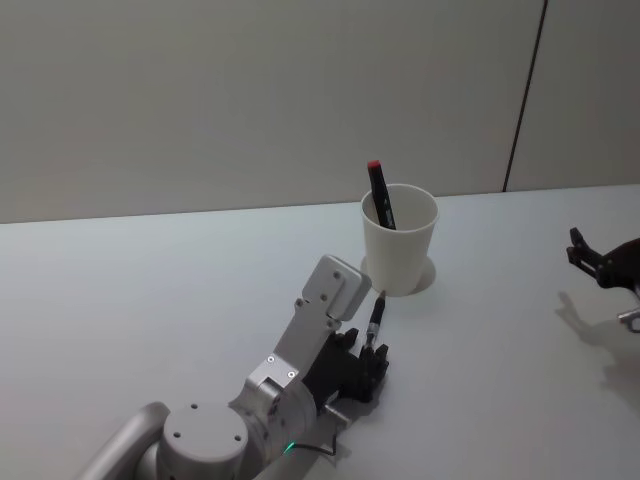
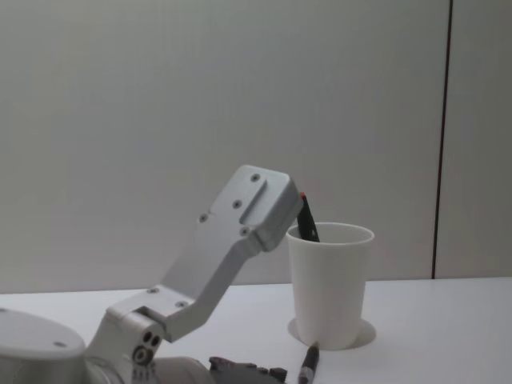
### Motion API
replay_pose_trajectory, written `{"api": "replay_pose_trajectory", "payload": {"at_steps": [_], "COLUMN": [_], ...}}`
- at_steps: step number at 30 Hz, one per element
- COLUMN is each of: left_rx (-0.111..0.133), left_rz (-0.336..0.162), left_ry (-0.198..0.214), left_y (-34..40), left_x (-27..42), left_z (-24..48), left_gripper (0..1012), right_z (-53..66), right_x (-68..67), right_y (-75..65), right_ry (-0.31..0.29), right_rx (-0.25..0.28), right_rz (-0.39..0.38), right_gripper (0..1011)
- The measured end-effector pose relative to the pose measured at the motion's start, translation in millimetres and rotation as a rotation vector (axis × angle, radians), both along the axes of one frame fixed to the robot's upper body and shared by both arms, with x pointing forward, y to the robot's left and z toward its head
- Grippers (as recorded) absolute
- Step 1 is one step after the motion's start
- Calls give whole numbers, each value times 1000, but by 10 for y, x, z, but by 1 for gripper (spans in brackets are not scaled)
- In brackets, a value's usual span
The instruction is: Place the pen into the pen holder.
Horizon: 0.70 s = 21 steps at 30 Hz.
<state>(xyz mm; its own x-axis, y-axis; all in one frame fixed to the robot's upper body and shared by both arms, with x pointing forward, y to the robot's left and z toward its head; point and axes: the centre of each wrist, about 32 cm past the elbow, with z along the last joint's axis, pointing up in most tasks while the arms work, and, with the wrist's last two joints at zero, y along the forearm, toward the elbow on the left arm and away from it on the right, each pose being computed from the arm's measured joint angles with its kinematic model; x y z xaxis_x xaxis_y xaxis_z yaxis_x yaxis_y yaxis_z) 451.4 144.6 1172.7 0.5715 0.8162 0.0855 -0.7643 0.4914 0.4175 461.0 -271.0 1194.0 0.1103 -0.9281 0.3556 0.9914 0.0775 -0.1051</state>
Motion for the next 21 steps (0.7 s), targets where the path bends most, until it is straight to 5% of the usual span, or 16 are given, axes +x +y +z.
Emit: {"api": "replay_pose_trajectory", "payload": {"at_steps": [21], "left_rx": [0], "left_rz": [0], "left_ry": [0], "left_y": [0], "left_x": [0], "left_z": [0], "left_gripper": [284], "right_z": [0], "right_x": [0], "right_y": [0], "right_ry": [0], "right_rx": [0], "right_rz": [0], "right_gripper": [1002]}}
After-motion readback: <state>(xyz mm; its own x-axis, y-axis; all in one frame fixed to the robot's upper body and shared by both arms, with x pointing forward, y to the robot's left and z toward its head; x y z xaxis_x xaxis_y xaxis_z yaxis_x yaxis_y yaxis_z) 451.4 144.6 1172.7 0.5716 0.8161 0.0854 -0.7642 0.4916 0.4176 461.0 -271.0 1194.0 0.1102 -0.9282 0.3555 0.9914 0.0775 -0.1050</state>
